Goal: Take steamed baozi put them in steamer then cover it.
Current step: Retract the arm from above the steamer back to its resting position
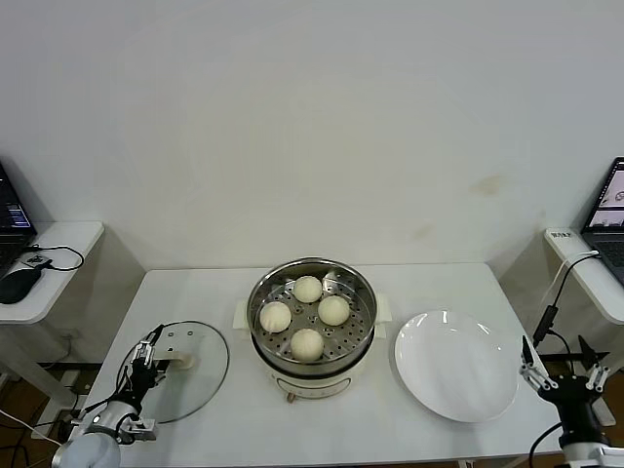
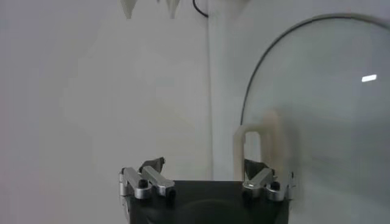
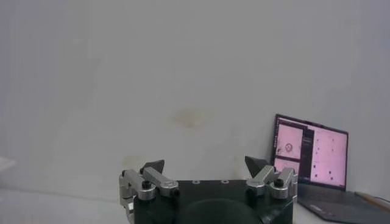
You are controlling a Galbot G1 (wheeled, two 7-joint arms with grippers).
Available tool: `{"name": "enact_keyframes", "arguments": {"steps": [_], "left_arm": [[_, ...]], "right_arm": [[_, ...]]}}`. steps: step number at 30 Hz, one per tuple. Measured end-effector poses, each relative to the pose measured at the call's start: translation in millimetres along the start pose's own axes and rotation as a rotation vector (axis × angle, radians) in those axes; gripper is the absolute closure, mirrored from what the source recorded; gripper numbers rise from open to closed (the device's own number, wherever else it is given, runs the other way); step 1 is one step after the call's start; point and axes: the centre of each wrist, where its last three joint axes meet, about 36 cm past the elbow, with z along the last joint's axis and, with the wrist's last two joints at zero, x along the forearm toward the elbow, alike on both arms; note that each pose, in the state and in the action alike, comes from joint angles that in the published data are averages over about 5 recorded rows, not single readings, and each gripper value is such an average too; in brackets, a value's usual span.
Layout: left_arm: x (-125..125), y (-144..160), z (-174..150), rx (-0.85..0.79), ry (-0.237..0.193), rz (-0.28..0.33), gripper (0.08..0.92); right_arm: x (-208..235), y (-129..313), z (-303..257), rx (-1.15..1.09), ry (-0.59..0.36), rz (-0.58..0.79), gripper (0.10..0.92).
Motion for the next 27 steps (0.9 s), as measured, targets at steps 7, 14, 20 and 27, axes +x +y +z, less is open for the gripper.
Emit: {"name": "enact_keyframes", "arguments": {"steps": [7, 14, 20, 27], "left_arm": [[-4, -3, 2, 0.008, 0.008, 0.004, 0.345], [-5, -8, 3, 0.023, 0.012, 0.010, 0.553], [-5, -8, 4, 0.042, 0.014, -0.011, 0.743], [0, 1, 7, 0.047, 0.025, -0.059, 0.867]], "right_arm": [[-1, 5, 4, -0.005, 0.007, -0.011, 0.200], [-2, 9, 4, -0.010, 0.008, -0.021, 0.200], [-3, 11, 4, -0.010, 0.007, -0.030, 0.199], [-2, 12, 4, -0.006, 0.008, -0.039, 0.200]]}}
